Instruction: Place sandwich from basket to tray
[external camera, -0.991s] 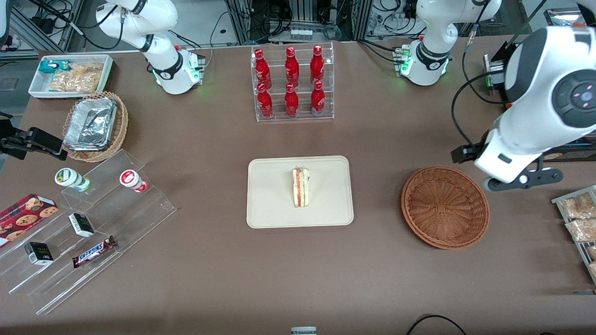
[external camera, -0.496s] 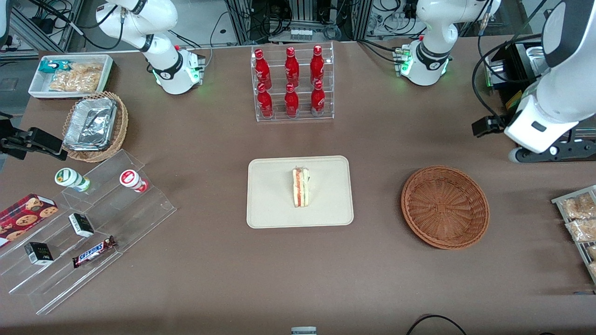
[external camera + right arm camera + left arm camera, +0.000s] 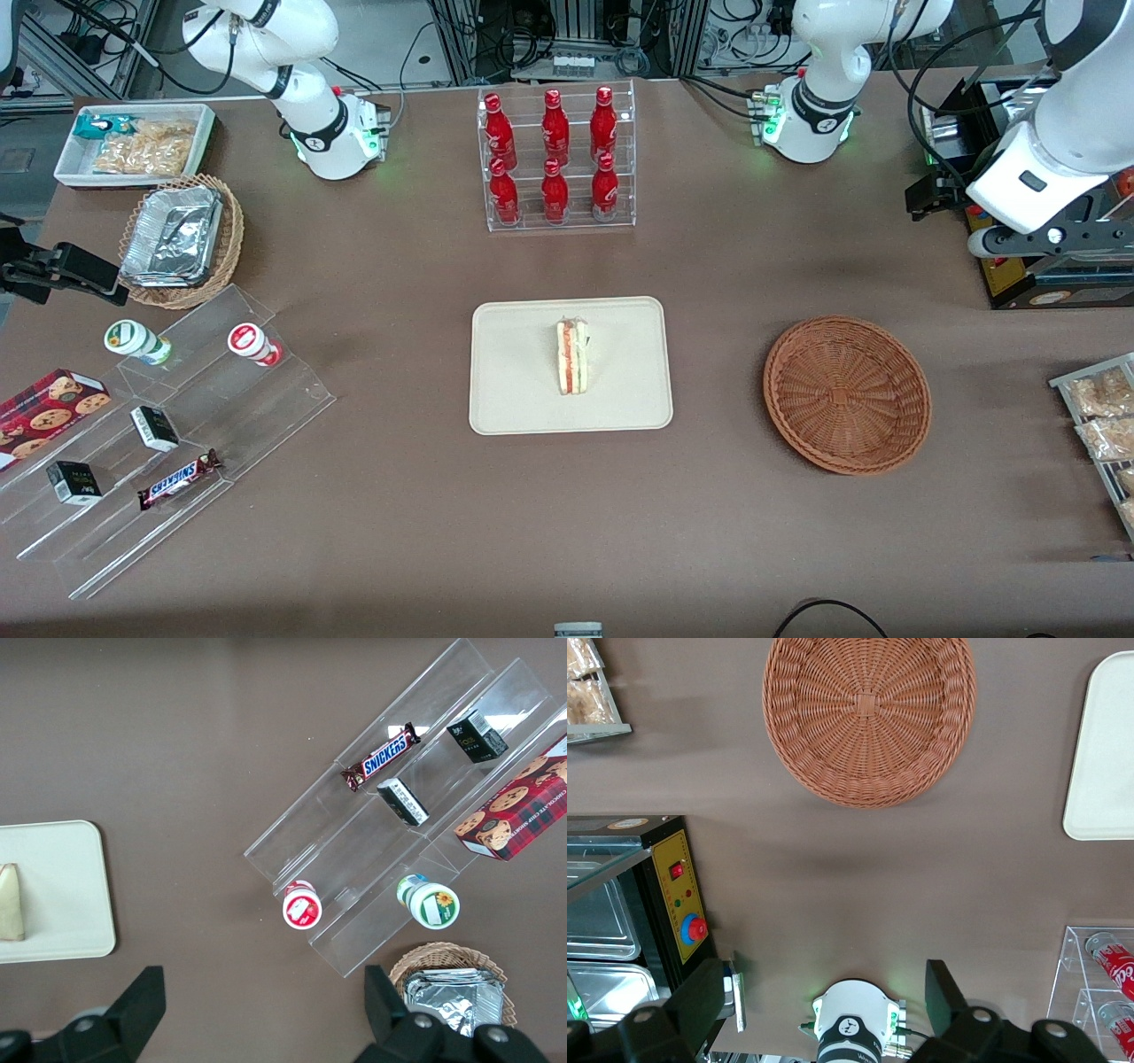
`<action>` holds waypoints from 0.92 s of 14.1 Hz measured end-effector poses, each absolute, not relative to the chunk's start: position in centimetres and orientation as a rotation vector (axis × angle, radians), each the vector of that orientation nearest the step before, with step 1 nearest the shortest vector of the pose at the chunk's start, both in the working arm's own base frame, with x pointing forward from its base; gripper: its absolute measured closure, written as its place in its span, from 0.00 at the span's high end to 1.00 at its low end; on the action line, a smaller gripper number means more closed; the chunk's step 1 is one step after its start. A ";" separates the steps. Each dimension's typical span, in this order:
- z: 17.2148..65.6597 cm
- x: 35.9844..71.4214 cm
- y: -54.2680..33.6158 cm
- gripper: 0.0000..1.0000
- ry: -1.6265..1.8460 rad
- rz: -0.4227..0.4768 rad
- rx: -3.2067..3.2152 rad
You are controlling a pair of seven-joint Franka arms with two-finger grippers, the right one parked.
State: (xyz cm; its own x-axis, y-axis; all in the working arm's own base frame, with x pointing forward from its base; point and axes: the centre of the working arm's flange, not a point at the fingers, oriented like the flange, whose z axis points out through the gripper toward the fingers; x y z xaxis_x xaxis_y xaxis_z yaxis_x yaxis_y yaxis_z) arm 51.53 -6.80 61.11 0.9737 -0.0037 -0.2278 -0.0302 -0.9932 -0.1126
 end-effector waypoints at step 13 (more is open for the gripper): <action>59.1 53.7 -8.0 1.00 0.052 0.327 -3.124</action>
